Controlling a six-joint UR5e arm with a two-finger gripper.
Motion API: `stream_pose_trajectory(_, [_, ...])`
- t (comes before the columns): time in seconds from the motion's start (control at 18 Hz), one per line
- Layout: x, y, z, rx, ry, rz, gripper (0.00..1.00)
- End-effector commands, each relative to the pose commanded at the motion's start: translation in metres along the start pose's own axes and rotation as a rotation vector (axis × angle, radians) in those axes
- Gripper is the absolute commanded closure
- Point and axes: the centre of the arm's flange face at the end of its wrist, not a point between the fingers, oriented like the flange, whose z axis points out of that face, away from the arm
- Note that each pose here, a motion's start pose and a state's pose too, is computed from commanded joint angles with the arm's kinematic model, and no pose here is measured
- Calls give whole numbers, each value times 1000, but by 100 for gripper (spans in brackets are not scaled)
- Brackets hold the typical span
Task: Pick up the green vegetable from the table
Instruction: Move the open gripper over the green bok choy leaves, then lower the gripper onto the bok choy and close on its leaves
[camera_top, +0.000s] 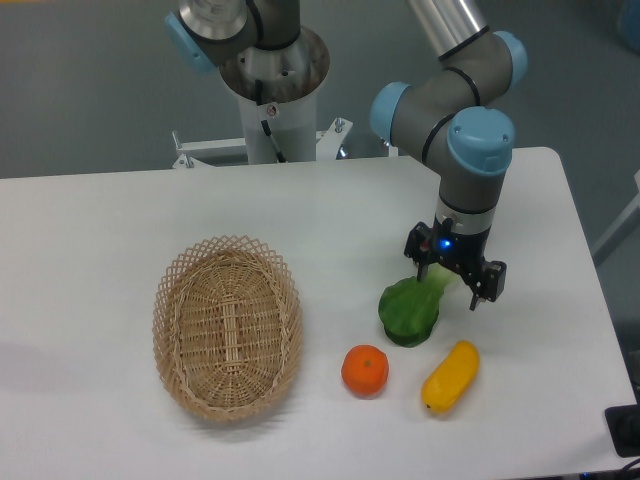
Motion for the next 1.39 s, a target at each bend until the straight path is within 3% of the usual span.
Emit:
stream_pose_trajectory(0.5, [26, 9, 35, -11, 62, -24, 0])
stream_pose_trajectory(0.83, [24, 9, 60, -12, 68, -23, 0])
stream_pose_trajectory(1.17, [21, 9, 60, -10, 53, -11, 1])
stream_pose_trajectory(1.39, [19, 8, 54, -6, 41, -21, 51])
